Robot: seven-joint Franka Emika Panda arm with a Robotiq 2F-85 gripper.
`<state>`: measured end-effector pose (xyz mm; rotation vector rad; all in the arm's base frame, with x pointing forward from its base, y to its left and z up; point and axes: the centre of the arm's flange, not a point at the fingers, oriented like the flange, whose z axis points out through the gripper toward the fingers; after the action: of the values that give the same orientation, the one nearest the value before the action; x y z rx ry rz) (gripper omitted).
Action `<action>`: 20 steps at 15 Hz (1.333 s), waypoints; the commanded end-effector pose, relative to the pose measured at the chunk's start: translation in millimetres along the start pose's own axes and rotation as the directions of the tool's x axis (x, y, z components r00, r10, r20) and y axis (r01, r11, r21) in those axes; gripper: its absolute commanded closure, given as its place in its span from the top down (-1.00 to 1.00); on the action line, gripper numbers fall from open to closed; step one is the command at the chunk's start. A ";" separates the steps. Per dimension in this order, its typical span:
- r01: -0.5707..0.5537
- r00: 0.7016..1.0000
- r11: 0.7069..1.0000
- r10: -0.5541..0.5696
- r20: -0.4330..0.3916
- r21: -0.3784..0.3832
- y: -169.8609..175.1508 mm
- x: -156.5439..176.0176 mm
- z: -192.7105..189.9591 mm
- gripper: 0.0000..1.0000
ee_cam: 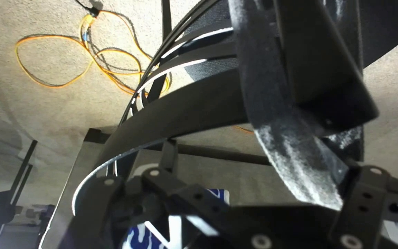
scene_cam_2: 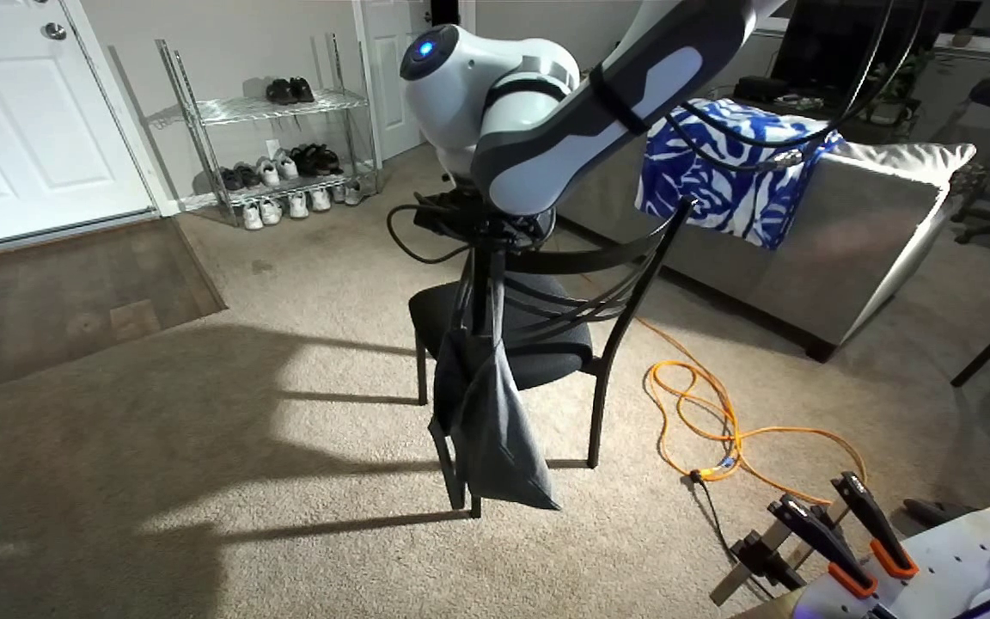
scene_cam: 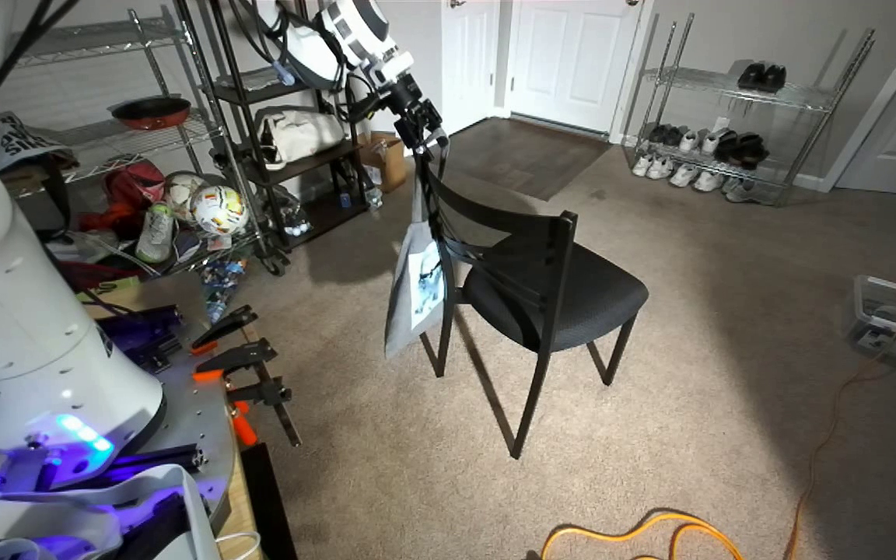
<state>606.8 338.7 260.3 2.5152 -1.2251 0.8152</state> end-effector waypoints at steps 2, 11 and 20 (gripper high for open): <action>-0.007 1.000 0.985 0.008 -0.006 0.173 3.1 2.9 -3.6 1.00; 0.035 0.993 0.950 0.002 -0.116 0.310 -8.3 4.0 -10.6 1.00; 0.021 0.924 0.999 -0.038 -0.380 -0.048 5.4 -0.4 -22.9 1.00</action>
<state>601.2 346.2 270.0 2.2802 -1.0928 1.1963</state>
